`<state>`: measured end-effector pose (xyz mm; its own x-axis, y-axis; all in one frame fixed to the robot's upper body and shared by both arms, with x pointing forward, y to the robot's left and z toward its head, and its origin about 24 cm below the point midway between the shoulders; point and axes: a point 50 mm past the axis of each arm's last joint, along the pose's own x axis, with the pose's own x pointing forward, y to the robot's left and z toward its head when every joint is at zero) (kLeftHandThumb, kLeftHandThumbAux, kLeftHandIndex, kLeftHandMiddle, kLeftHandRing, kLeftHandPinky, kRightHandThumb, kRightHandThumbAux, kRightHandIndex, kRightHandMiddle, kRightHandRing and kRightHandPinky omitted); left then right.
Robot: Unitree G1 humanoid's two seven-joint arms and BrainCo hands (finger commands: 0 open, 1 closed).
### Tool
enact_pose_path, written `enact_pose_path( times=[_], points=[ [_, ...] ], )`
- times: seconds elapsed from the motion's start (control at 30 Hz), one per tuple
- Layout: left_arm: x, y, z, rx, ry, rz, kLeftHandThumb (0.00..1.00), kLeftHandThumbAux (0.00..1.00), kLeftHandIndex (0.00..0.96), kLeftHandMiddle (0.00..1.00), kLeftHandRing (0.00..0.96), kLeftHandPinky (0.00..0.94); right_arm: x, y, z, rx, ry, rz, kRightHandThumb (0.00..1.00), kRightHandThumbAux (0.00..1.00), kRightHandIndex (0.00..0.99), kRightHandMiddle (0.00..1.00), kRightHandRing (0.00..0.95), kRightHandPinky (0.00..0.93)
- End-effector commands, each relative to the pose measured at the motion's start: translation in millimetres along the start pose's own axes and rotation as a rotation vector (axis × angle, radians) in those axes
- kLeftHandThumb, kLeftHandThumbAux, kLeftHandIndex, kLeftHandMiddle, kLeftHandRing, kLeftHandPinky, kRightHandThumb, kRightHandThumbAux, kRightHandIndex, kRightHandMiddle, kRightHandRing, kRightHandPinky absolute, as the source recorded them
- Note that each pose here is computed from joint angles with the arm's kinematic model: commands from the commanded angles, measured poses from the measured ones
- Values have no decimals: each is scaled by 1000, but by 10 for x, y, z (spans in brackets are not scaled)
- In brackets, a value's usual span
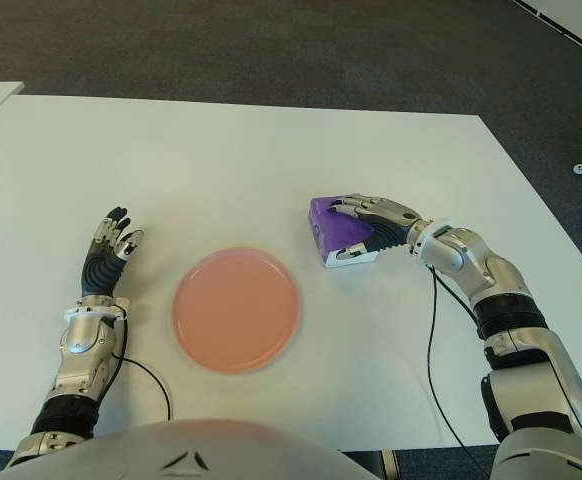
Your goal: Put the tissue paper into the plate.
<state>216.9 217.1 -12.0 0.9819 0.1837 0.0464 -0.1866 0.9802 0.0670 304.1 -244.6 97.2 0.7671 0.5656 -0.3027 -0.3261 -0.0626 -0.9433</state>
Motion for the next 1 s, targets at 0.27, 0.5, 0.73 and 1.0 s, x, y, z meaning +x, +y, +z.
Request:
enact_pose_path(
  times=[0.27,0.5,0.73,1.0],
  points=[
    [-152,25,-179,16,101,3,0,540,0,0,0,0,11,109,33,6,-13,36,212,313,0,0,0,0],
    [-160,28,-182,19,101,10,0,543,0,0,0,0,2,110,35,6,-14,36,212,313,0,0,0,0],
    [-164,25,-184,18,98,10,0,544,0,0,0,0,-3,107,34,6,-14,36,212,313,0,0,0,0],
    [-177,27,-181,15,95,11,0,545,0,0,0,0,5,182,41,13,-12,48,212,313,0,0,0,0]
  ],
)
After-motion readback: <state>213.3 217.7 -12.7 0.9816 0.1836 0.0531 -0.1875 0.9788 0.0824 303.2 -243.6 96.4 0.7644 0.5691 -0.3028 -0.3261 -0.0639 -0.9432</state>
